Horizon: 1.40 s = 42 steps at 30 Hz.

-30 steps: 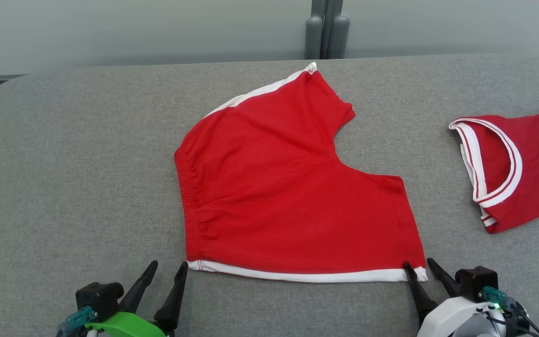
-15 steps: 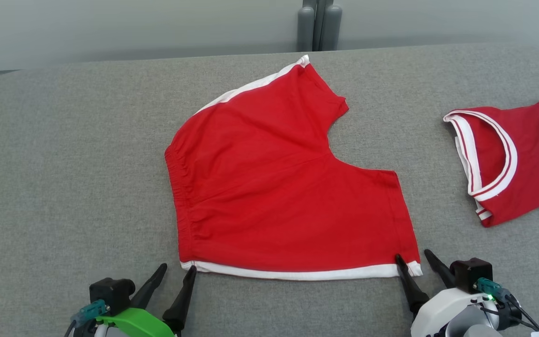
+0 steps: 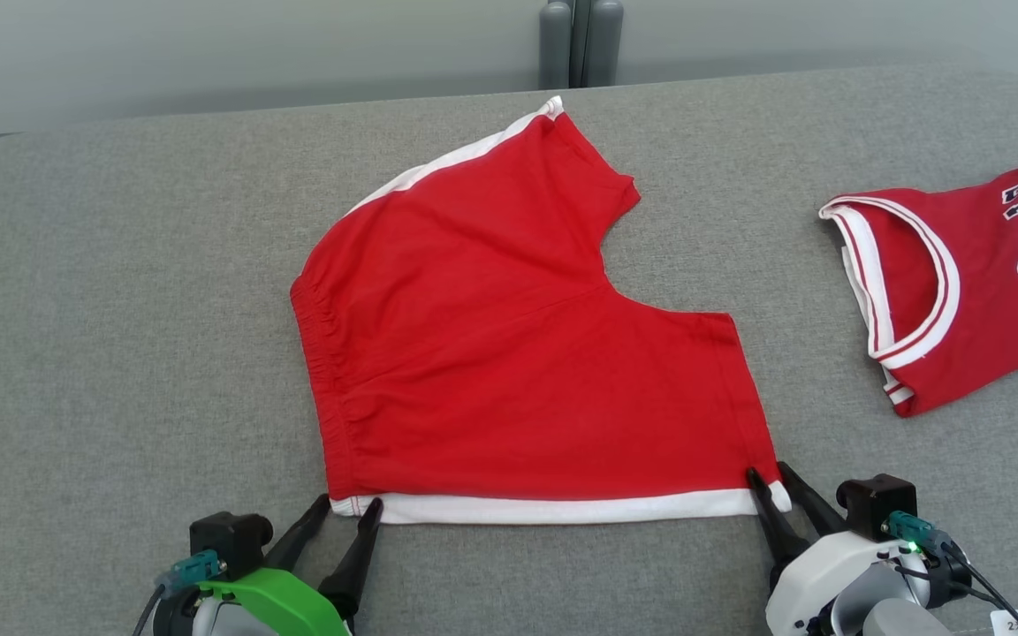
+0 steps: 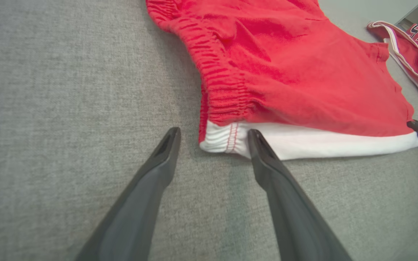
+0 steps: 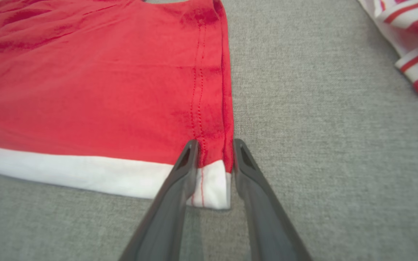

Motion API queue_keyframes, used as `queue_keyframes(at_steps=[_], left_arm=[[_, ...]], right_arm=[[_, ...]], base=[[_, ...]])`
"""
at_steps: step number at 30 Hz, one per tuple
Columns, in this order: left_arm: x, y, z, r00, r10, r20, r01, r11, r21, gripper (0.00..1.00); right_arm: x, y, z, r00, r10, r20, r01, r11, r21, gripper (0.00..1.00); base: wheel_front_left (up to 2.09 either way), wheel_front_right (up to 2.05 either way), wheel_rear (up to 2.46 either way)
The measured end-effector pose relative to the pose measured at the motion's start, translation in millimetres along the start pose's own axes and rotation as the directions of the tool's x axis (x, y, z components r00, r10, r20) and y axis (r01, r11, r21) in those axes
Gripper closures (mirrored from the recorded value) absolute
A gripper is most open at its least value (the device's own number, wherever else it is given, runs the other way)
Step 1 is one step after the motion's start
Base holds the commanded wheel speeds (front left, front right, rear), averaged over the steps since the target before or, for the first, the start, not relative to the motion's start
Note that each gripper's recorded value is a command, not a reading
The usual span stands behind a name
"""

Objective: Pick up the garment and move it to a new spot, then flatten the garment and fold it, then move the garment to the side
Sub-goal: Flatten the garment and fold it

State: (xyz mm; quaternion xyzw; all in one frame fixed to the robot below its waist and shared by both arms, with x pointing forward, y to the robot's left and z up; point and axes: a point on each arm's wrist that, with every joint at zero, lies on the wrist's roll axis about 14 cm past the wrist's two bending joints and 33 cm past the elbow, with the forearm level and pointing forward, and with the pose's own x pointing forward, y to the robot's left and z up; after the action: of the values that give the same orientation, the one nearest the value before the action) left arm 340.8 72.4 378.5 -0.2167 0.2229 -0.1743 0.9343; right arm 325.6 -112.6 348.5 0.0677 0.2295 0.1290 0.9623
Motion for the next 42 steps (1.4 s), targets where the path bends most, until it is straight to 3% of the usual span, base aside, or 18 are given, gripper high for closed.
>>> queue_keyframes(at_steps=[1, 4, 5, 10, 12, 13, 14, 15, 16, 17, 18, 25, 32, 37, 40, 42], left_arm=[[-0.1, 0.1, -0.6, 1.0, 0.0, -0.002, 0.0, 1.0, 0.001, 0.1], [-0.4, 0.0, -2.7, 1.0, 0.002, -0.007, -0.002, 1.0, -0.013, 0.22], [-0.5, -0.6, -3.8, 1.0, 0.001, -0.011, -0.001, 1.0, -0.016, 0.25], [-1.5, -0.7, -8.6, 1.0, 0.001, -0.026, -0.001, 1.0, -0.023, 0.4], [-1.5, -0.6, -9.5, 1.0, 0.0, -0.03, -0.001, 1.0, -0.024, 0.5], [-1.5, -0.2, -9.7, 1.0, 0.001, -0.03, -0.001, 1.0, -0.024, 0.52], [-1.4, 0.0, -9.6, 1.0, 0.0, -0.029, -0.001, 1.0, -0.023, 0.54], [-1.3, 0.2, -9.8, 1.0, -0.001, -0.031, 0.0, 1.0, -0.021, 0.55], [-0.8, -0.4, -9.8, 0.999, -0.004, -0.032, 0.003, 1.0, -0.02, 0.6], [-0.1, -1.7, -9.5, 1.0, -0.008, -0.03, 0.007, 1.0, -0.02, 0.75], [1.0, -3.4, -9.1, 0.999, -0.014, -0.031, 0.014, 1.0, -0.017, 0.98], [4.4, -14.1, -4.3, 0.998, -0.052, -0.023, 0.051, 0.998, -0.02, 1.0], [4.0, -13.1, 17.0, 0.996, -0.089, 0.005, 0.088, 0.996, 0.018, 1.0], [9.4, -27.3, 38.2, 0.988, -0.152, 0.017, 0.152, 0.988, -0.006, 1.0], [19.2, -39.3, 64.6, 0.978, -0.206, 0.041, 0.206, 0.978, -0.011, 1.0], [22.0, -41.2, 71.2, 0.975, -0.217, 0.044, 0.217, 0.976, -0.009, 1.0]], right_arm=[[-0.2, 0.4, 0.0, 1.0, 0.002, 0.0, -0.002, 1.0, 0.0, 0.38], [-0.9, 0.4, 0.1, 1.0, 0.005, 0.001, -0.005, 1.0, -0.002, 0.27], [-1.1, 1.0, 0.0, 1.0, 0.007, 0.001, -0.007, 1.0, -0.003, 0.11], [-4.1, 3.6, -2.0, 1.0, 0.02, -0.002, -0.02, 1.0, -0.002, 0.05], [-5.9, 3.3, -2.9, 1.0, 0.018, -0.002, -0.018, 1.0, -0.001, 0.12], [-6.2, 3.0, -2.9, 1.0, 0.018, -0.002, -0.018, 1.0, -0.001, 0.31], [-6.5, 2.3, -3.1, 1.0, 0.017, -0.003, -0.017, 1.0, -0.002, 0.37], [-6.9, 1.6, -3.4, 1.0, 0.015, -0.003, -0.015, 1.0, -0.002, 0.58], [-7.8, 0.4, -4.2, 1.0, 0.013, -0.006, -0.013, 1.0, -0.003, 0.87], [-8.9, 0.0, -5.2, 1.0, 0.012, -0.008, -0.012, 1.0, -0.001, 0.96], [-9.9, 1.7, -6.3, 1.0, 0.019, -0.009, -0.019, 1.0, 0.008, 1.0], [-9.0, 5.7, 7.8, 0.999, 0.011, 0.041, -0.015, 0.995, 0.095, 1.0], [-4.0, -5.2, 58.2, 0.979, -0.035, 0.199, -0.014, 0.971, 0.24, 1.0], [5.9, -3.8, 88.1, 0.97, 0.008, 0.244, -0.071, 0.965, 0.253, 1.0], [25.6, 9.9, 135.3, 0.942, 0.079, 0.327, -0.172, 0.949, 0.264, 1.0], [31.2, 11.3, 145.6, 0.936, 0.097, 0.339, -0.188, 0.95, 0.248, 1.0]], base=[[0.0, 0.0, 0.0], [0.0, 0.0, 0.0], [0.0, 0.0, 0.0], [0.0, 0.0, 0.0], [0.0, 0.0, 0.0], [0.0, 0.0, 0.0], [0.0, 0.0, 0.0], [0.0, 0.0, 0.0], [0.0, 0.0, 0.0], [0.0, 0.0, 0.0], [0.0, 0.0, 0.0], [0.0, 0.0, 0.0], [0.0, 0.0, 0.0], [0.0, 0.0, 0.0], [0.0, 0.0, 0.0], [0.0, 0.0, 0.0]])
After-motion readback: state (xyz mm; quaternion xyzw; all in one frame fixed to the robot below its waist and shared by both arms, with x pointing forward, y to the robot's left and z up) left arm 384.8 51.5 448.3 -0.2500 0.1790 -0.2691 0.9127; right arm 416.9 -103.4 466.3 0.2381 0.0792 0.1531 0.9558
